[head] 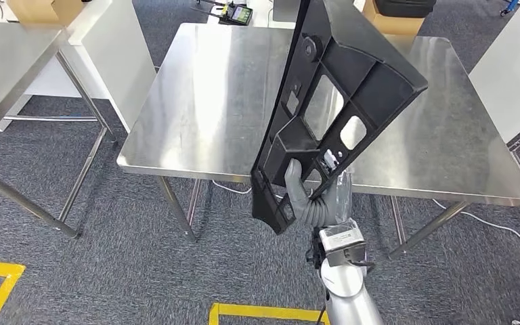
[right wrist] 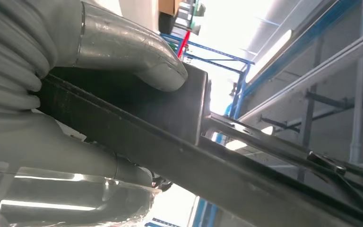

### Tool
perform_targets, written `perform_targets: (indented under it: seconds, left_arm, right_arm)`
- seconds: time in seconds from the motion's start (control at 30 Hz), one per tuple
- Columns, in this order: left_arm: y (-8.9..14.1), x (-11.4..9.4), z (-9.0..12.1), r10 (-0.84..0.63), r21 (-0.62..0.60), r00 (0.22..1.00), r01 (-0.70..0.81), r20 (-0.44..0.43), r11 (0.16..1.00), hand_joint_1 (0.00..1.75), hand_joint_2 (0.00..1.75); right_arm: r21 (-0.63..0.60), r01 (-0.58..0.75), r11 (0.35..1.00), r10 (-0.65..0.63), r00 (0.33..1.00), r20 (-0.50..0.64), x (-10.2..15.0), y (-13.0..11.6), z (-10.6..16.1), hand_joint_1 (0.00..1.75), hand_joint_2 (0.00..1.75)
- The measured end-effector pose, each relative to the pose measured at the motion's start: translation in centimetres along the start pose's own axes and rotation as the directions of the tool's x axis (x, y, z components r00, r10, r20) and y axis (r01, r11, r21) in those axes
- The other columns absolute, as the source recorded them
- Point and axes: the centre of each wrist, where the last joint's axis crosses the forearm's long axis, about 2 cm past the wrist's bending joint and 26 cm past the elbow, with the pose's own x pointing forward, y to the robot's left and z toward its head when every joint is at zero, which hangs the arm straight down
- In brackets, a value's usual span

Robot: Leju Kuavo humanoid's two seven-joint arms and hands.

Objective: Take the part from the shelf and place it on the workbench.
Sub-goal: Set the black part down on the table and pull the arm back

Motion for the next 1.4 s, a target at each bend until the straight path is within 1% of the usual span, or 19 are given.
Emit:
perform_targets:
  seconds: [0.13, 0.23, 0.27, 0.33, 0.4, 0.47, 0.53, 0.6, 0.77, 0.93, 1.0, 1.13, 1.27, 1.33, 1.4]
  left_arm:
    - [0.0, -0.3, 0.2, 0.002, 0.008, 1.0, -0.002, -0.009, 1.0, 0.0, 1.75]
    - [0.0, -0.3, 0.2, 0.006, 0.013, 1.0, -0.006, -0.015, 1.0, 0.0, 1.75]
    - [0.0, -0.2, 0.2, 0.007, 0.013, 1.0, -0.007, -0.015, 1.0, 0.0, 1.75]
    - [-0.1, -0.1, 0.1, 0.011, 0.016, 1.0, -0.011, -0.013, 1.0, 0.0, 1.75]
    - [-0.1, 0.1, 0.0, 0.02, 0.02, 1.0, -0.02, -0.011, 1.0, 0.0, 1.75]
    - [-0.1, 0.1, 0.0, 0.027, 0.023, 1.0, -0.027, -0.016, 0.999, 0.0, 1.75]
    - [-0.2, -0.1, 0.1, 0.031, 0.024, 0.999, -0.03, -0.029, 0.999, 0.0, 1.75]
    - [-0.2, -0.2, 0.2, 0.034, 0.023, 0.999, -0.033, -0.04, 0.999, 0.0, 1.75]
    - [-0.3, -0.5, 0.4, 0.043, 0.02, 0.998, -0.043, -0.045, 0.999, 0.0, 1.75]
    - [-0.2, -0.9, 0.6, 0.068, 0.033, 0.997, -0.067, -0.038, 0.997, 0.0, 1.75]
    - [-0.2, -0.9, 0.6, 0.073, 0.035, 0.997, -0.071, -0.038, 0.997, 0.0, 1.75]
    - [-0.1, -1.0, 0.6, 0.074, 0.037, 0.997, -0.072, -0.038, 0.997, 0.0, 1.75]
    - [-0.1, -1.0, 0.6, 0.074, 0.037, 0.997, -0.072, -0.038, 0.997, 0.0, 1.75]
    - [-0.2, -1.0, 0.7, 0.072, 0.035, 0.997, -0.071, -0.041, 0.997, 0.0, 1.75]
    - [-0.2, -1.1, 0.7, 0.068, 0.032, 0.997, -0.067, -0.044, 0.997, 0.0, 1.75]
  right_arm:
    - [0.008, -0.014, 1.0, 0.014, 1.0, -0.003, -0.4, 0.4, 0.3, 1.75, 1.75]
    - [0.021, -0.059, 0.998, 0.059, 0.998, 0.005, -0.6, 0.7, -0.1, 1.75, 1.75]
    - [0.028, -0.094, 0.995, 0.094, 0.996, 0.005, -0.7, 0.7, -0.3, 1.75, 1.75]
    - [0.06, -0.228, 0.972, 0.229, 0.974, -0.002, -0.7, 0.6, -0.8, 1.75, 1.75]
    - [0.101, -0.411, 0.906, 0.413, 0.911, -0.003, -0.9, 0.2, -1.2, 1.75, 1.75]
    - [0.143, -0.574, 0.806, 0.58, 0.815, -0.002, -1.2, -0.4, -1.2, 1.75, 1.75]
    - [0.18, -0.686, 0.705, 0.697, 0.717, 0.002, -1.7, -1.1, -0.7, 1.75, 1.75]
    - [0.203, -0.743, 0.638, 0.758, 0.653, 0.005, -2.1, -2.0, -0.3, 1.75, 1.75]
    - [0.252, -0.832, 0.495, 0.862, 0.506, -0.021, -3.3, -5.2, 1.3, 1.75, 1.75]
    - [0.297, -0.9, 0.319, 0.947, 0.313, -0.067, -4.6, -9.5, 4.1, 1.75, 1.75]
    - [0.309, -0.912, 0.27, 0.963, 0.259, -0.077, -5.0, -11.0, 5.1, 1.75, 1.75]
    - [0.338, -0.914, 0.225, 0.974, 0.209, -0.083, -5.3, -12.5, 6.3, 1.75, 1.75]
    - [0.366, -0.915, 0.168, 0.985, 0.139, -0.103, -5.7, -13.7, 7.0, 1.75, 1.75]
    - [0.388, -0.907, 0.162, 0.985, 0.128, -0.114, -6.3, -14.8, 7.5, 1.75, 1.75]
    - [0.407, -0.898, 0.166, 0.985, 0.137, -0.1, -7.3, -15.9, 7.8, 1.75, 1.75]
